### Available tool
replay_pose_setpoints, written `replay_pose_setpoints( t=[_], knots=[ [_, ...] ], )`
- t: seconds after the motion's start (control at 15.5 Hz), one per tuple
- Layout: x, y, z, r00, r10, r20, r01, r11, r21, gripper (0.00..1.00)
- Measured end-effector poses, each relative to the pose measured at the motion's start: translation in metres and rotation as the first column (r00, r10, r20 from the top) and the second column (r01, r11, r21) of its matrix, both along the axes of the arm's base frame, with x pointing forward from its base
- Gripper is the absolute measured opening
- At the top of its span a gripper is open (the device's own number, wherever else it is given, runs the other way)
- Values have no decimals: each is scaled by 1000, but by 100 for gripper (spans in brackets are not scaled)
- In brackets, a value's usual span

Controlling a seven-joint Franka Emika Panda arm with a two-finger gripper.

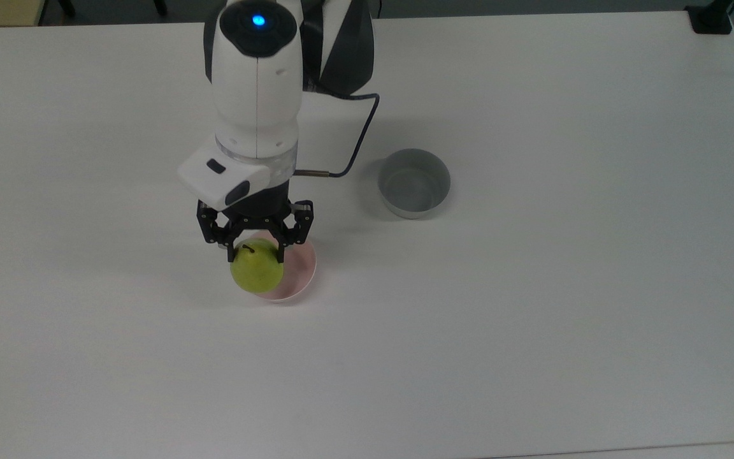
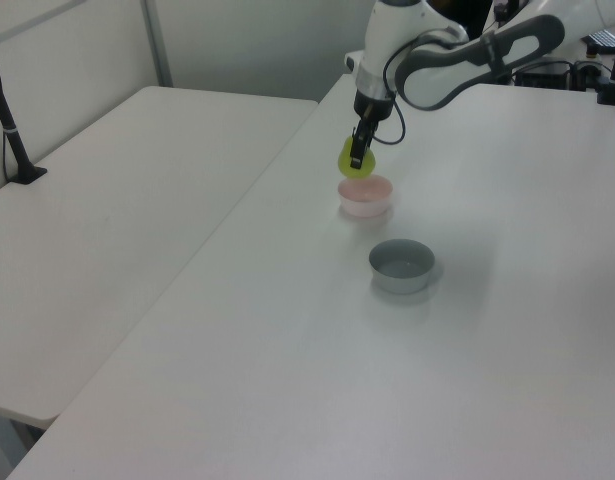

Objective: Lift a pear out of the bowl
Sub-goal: 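Lift the pear out of the pink bowl and carry it away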

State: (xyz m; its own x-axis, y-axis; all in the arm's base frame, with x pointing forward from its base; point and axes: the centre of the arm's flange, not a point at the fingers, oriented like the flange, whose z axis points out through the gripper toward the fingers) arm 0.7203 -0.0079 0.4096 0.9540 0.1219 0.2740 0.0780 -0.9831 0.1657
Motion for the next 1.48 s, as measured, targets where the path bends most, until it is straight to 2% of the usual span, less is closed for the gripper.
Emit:
replay_pose_setpoints(
  t=[0.32, 0.64, 1.03, 1.22, 1.48],
  knots=[
    [-11, -11, 53, 999, -47, -2, 47, 998, 41, 66],
    [-31, -19, 105, 994, -61, -89, 68, 995, 77, 66],
    [-48, -38, 128, 975, 39, -218, -23, 997, 75, 66],
    [-52, -71, 129, 969, 95, -227, -81, 994, 70, 66],
    [-61, -131, 128, 965, 155, -212, -132, 984, 120, 66]
  ],
)
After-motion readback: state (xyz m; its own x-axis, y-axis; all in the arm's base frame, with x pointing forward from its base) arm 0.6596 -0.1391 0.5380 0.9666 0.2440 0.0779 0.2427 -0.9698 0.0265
